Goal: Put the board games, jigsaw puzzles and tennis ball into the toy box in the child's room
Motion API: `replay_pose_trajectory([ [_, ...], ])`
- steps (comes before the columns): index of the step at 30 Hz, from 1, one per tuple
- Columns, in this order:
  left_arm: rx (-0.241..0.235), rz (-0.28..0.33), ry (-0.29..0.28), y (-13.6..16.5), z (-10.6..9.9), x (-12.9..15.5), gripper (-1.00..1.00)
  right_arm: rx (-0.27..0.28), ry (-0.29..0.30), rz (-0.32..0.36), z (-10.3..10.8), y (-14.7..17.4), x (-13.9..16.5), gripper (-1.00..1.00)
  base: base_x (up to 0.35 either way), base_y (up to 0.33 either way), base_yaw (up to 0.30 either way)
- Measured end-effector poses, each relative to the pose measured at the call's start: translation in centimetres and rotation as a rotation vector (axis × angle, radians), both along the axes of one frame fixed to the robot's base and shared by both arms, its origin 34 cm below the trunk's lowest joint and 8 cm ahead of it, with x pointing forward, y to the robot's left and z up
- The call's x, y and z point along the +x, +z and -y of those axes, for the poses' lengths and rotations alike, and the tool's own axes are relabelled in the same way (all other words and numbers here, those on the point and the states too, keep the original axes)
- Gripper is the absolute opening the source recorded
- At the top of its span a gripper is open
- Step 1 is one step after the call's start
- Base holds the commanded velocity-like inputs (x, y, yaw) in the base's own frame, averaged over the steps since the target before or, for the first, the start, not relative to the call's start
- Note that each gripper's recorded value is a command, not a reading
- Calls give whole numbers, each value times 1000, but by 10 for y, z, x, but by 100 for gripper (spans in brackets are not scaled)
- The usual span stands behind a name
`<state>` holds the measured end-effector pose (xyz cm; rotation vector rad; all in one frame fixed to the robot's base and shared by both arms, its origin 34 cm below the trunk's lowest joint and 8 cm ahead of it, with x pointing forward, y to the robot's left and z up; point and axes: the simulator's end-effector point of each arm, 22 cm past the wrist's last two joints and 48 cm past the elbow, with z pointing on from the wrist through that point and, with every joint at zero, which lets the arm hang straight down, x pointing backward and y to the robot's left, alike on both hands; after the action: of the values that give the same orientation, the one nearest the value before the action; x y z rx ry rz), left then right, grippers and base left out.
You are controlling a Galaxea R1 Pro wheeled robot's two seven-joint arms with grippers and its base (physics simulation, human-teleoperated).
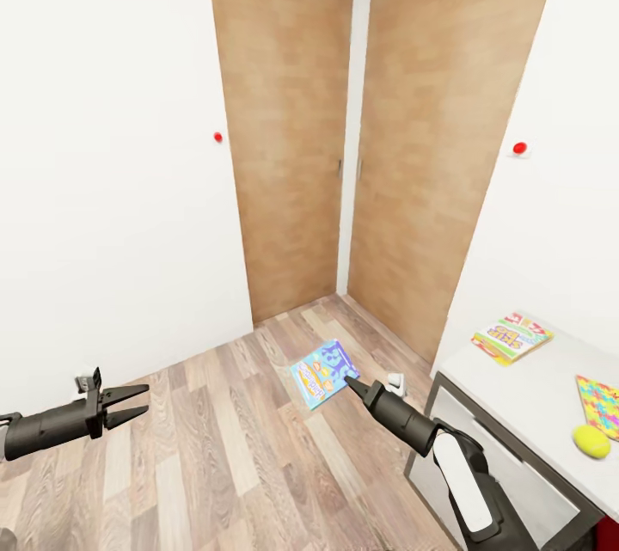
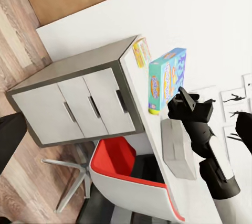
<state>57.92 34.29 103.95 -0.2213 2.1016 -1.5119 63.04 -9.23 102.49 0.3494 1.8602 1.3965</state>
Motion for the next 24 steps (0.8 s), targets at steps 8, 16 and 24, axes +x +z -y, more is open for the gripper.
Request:
replay_pose_trajectory([
  [8,-4,-1,4,2,-3,0,100,6,0,13,0,6,1,-100,0,0,-97],
  [16,8,113,-23,56,4,31,100,3,115,53,-8,78,13,-100,0,0,-4],
  [24,81,263,-59,126,16,79,100,-82,-34,48,66,150,81,-100,0,0,0],
])
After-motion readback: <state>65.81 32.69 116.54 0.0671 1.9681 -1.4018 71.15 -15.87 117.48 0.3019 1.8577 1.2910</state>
